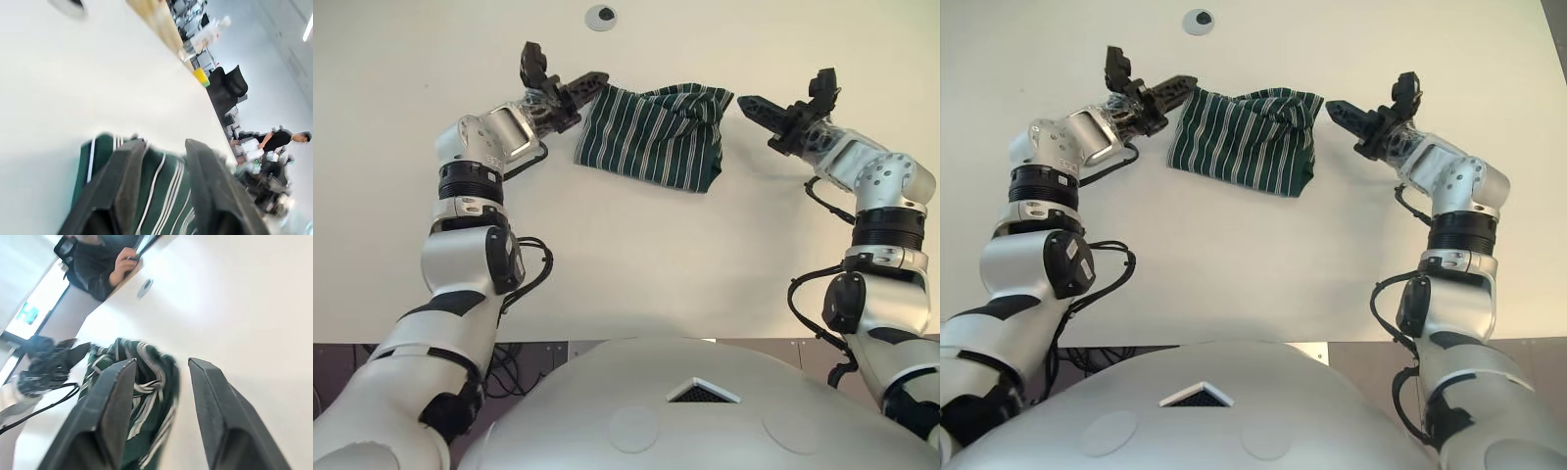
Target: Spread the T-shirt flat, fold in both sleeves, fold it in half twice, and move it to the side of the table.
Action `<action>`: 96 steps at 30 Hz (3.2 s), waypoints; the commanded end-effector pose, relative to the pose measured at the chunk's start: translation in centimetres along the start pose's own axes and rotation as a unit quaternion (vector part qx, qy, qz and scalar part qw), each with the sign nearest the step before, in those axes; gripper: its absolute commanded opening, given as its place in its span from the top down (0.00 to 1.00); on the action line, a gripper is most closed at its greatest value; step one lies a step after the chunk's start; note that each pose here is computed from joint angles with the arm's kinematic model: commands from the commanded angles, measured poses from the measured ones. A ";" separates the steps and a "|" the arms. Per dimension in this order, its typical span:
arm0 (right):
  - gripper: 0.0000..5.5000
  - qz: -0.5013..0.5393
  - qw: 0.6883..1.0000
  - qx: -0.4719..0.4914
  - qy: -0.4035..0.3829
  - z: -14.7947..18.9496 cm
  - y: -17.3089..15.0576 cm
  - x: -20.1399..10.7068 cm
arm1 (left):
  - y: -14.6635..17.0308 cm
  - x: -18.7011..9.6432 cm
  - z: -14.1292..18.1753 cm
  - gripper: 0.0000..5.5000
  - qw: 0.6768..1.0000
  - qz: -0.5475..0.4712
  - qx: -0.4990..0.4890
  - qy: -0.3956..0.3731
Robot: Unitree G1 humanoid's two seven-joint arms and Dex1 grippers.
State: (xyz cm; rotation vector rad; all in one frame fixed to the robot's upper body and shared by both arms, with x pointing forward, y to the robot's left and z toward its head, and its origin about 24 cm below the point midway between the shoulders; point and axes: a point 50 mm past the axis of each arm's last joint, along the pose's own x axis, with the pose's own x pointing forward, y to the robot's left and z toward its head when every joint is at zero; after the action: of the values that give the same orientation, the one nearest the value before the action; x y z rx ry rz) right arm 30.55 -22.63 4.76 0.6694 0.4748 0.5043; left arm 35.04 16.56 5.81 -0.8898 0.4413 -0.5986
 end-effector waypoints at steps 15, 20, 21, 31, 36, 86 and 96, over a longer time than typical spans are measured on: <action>0.65 0.155 0.859 -0.483 0.069 -1.0 6.5 1.8 | -3.6 -3.4 -3.5 0.69 0.917 -0.072 0.376 0.112; 0.65 0.145 0.855 -0.489 0.099 -1.2 5.2 4.0 | -3.3 -2.9 -5.2 0.69 0.906 -0.072 0.394 0.137; 0.65 0.139 0.856 -0.488 0.102 -1.0 4.8 4.5 | -3.1 -2.9 -5.6 0.69 0.902 -0.071 0.400 0.145; 0.65 -0.001 0.921 -0.374 0.111 1.2 1.4 7.0 | -1.4 -1.9 -7.7 0.69 0.895 -0.029 0.410 0.174; 0.65 -0.034 0.916 -0.378 0.128 0.5 0.0 6.3 | 2.1 -2.6 -8.8 0.69 0.879 0.064 0.424 0.209; 0.65 -0.244 0.874 -0.337 -0.251 4.5 -2.2 1.3 | -2.6 -2.2 -1.0 0.69 0.898 0.122 0.370 -0.207; 0.65 -0.270 0.873 -0.321 -0.250 6.7 -0.6 1.4 | -3.4 -0.7 0.4 0.69 0.863 0.174 0.410 -0.238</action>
State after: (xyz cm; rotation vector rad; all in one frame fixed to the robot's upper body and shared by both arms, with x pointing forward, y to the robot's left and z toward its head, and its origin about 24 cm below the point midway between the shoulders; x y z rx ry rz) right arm 35.18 -25.77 8.10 0.0207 -0.0178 -0.0590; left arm 33.03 15.89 7.94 -0.1284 -0.0822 -0.1868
